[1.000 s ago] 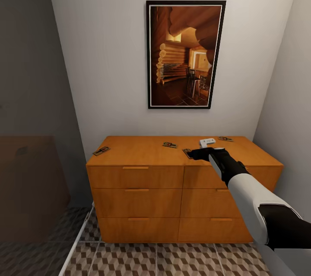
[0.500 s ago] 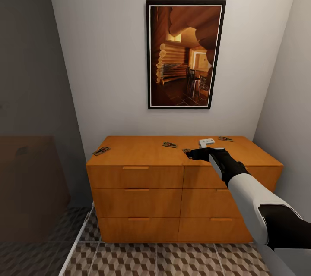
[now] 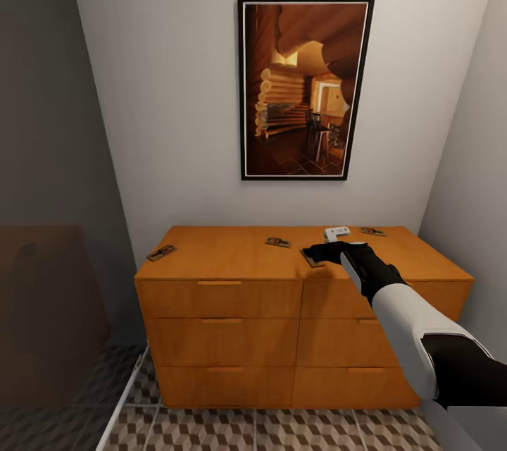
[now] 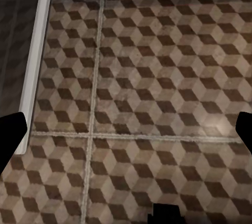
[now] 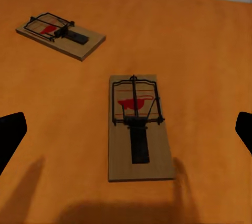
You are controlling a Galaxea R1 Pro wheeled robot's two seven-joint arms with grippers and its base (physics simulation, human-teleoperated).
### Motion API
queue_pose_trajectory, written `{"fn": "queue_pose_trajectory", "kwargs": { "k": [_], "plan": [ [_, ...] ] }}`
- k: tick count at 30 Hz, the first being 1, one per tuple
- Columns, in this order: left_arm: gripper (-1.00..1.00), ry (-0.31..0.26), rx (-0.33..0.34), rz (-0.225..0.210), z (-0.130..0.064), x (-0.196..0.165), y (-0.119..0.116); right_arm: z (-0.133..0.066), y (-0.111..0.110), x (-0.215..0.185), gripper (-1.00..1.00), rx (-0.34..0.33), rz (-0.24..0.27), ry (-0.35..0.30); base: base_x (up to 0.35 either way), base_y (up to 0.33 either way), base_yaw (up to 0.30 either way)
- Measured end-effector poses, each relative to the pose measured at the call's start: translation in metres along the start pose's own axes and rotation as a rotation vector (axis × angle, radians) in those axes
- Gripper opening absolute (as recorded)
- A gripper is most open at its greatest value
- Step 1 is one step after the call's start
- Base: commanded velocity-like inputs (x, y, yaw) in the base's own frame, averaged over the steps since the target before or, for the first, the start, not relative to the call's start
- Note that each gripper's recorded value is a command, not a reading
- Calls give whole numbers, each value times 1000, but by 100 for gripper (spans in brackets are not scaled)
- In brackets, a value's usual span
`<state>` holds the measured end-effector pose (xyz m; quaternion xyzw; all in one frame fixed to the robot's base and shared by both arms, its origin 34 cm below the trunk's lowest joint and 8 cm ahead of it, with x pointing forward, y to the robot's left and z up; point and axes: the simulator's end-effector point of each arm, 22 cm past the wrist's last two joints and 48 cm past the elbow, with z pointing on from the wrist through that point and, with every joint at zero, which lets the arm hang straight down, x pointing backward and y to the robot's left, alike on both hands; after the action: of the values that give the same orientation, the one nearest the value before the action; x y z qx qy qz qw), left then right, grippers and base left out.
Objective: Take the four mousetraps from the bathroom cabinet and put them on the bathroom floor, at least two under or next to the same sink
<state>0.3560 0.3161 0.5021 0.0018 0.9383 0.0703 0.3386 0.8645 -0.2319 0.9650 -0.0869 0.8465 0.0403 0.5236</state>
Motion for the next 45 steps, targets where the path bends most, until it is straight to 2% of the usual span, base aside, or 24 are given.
{"fn": "queue_pose_trajectory", "kwargs": {
  "k": [14,34,45],
  "plan": [
    [100,0,0,0,0,0,0,-1,-11,2,100,13,0,3,11,0,0],
    [100,0,0,-1,0,0,0,1,-11,11,100,11,5,22,0,0,0],
    [100,3,0,0,0,1,0,1,-10,5,100,9,-3,-11,0,0,0]
  ]
}}
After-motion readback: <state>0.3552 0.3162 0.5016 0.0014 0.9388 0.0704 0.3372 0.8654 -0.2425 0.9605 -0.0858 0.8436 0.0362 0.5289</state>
